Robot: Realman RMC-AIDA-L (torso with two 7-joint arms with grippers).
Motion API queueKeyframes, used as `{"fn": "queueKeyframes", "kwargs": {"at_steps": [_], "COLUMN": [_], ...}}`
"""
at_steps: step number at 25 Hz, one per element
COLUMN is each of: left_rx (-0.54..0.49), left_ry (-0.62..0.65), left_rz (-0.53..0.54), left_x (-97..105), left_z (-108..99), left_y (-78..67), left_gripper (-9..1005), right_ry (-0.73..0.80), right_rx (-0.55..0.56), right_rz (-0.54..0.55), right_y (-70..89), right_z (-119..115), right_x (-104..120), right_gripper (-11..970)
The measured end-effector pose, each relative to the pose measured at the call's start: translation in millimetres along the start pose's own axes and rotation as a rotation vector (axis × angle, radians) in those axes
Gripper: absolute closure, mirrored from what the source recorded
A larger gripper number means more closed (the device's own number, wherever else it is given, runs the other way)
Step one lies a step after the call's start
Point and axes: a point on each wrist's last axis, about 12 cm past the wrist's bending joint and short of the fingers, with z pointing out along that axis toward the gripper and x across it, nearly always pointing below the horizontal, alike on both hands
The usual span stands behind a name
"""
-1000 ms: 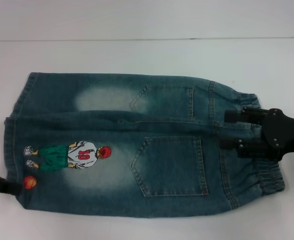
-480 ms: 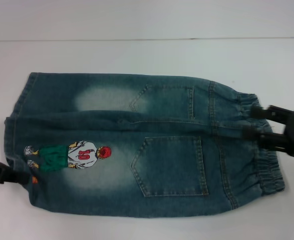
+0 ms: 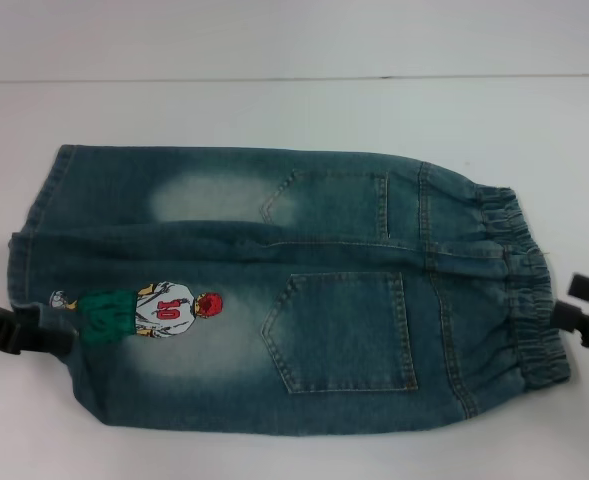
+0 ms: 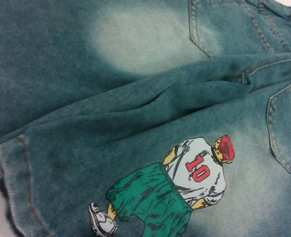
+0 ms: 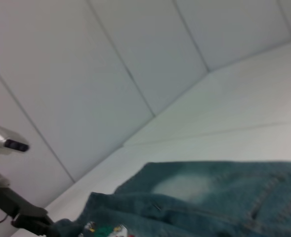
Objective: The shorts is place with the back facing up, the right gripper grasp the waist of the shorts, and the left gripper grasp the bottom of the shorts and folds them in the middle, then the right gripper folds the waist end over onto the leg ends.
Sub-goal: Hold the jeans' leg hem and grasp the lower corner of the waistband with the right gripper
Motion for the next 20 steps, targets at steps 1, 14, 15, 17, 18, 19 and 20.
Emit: {"fn": "queueKeyframes", "kwargs": {"at_steps": [1,14,15,17,18,19,20], "left_rx": [0.002,0.038,0.039,0.040,0.041,0.041,0.042], "left_ry": [0.000,-0.044,-0.044,-0.043,-0.043,-0.042,-0.042], "left_rz": [0.000,-0.010,-0.010,-0.011,-0.012,-0.013,-0.013], "left_x": [-0.2,-4.7,-4.6,-4.0,-3.6,-3.2,-2.9], "left_z": [0.5,7.4,7.9,8.8,9.1,9.3,9.5], "left_y": [-0.4,-4.5,-4.8,-5.1,-5.2,-5.2,-5.2], "left_gripper": [932,932,932,932,933,933,933], "right_ry": [0.002,0.079,0.087,0.101,0.107,0.113,0.120], "right_rx": [0.011,0.140,0.138,0.130,0.124,0.118,0.111], "right_rz": [0.016,0.173,0.182,0.196,0.204,0.210,0.219], "right_y": [0.4,-11.1,-11.5,-12.8,-13.5,-14.0,-14.3], "right_z": [-3.2,-12.8,-10.6,-6.1,-3.8,-2.1,0.1], "right_x": [3.6,19.1,19.5,19.5,19.4,19.3,19.8], "right_gripper": [131,135,135,135,135,135,135]}}
